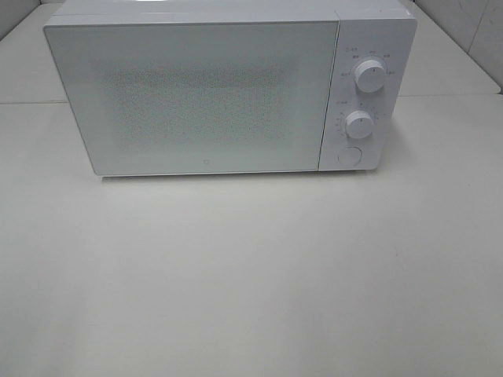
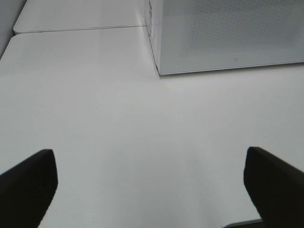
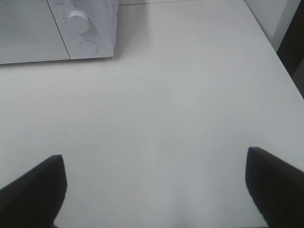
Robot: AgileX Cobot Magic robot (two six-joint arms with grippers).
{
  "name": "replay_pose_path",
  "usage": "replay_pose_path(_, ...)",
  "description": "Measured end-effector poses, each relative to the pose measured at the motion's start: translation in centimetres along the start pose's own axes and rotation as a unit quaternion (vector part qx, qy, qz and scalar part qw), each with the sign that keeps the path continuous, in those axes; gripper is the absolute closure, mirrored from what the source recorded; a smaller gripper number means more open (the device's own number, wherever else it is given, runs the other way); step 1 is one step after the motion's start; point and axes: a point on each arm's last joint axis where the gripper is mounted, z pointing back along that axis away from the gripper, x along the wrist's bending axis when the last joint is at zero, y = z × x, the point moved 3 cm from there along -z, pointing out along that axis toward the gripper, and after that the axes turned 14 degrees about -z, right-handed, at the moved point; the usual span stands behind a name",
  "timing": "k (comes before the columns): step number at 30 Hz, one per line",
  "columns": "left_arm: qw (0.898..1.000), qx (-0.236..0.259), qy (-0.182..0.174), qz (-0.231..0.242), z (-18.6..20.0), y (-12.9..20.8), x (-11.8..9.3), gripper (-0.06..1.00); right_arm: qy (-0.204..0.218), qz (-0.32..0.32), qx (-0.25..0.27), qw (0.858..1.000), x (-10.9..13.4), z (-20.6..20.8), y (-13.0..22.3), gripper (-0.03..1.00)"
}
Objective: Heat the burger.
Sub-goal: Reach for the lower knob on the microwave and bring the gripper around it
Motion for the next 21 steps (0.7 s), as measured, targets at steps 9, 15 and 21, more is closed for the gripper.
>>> replay_pose_path(9,1.000,-0.001,0.004,-0.002,0.01,0.00,-0.03,-0.05,0.000,0.000,0.000,1.000,0.00,0.00,0.00,-0.02)
replay_pose_path(15,1.000,-0.001,0.004,-0.002,0.01,0.00,-0.03,-0.05,0.000,0.000,0.000,1.000,0.01,0.00,0.00,-0.02)
replay_pose_path(21,1.000,-0.001,0.004,-0.002,0.01,0.00,-0.03,-0.05,0.000,0.000,0.000,1.000,0.01,0.00,0.00,-0.02)
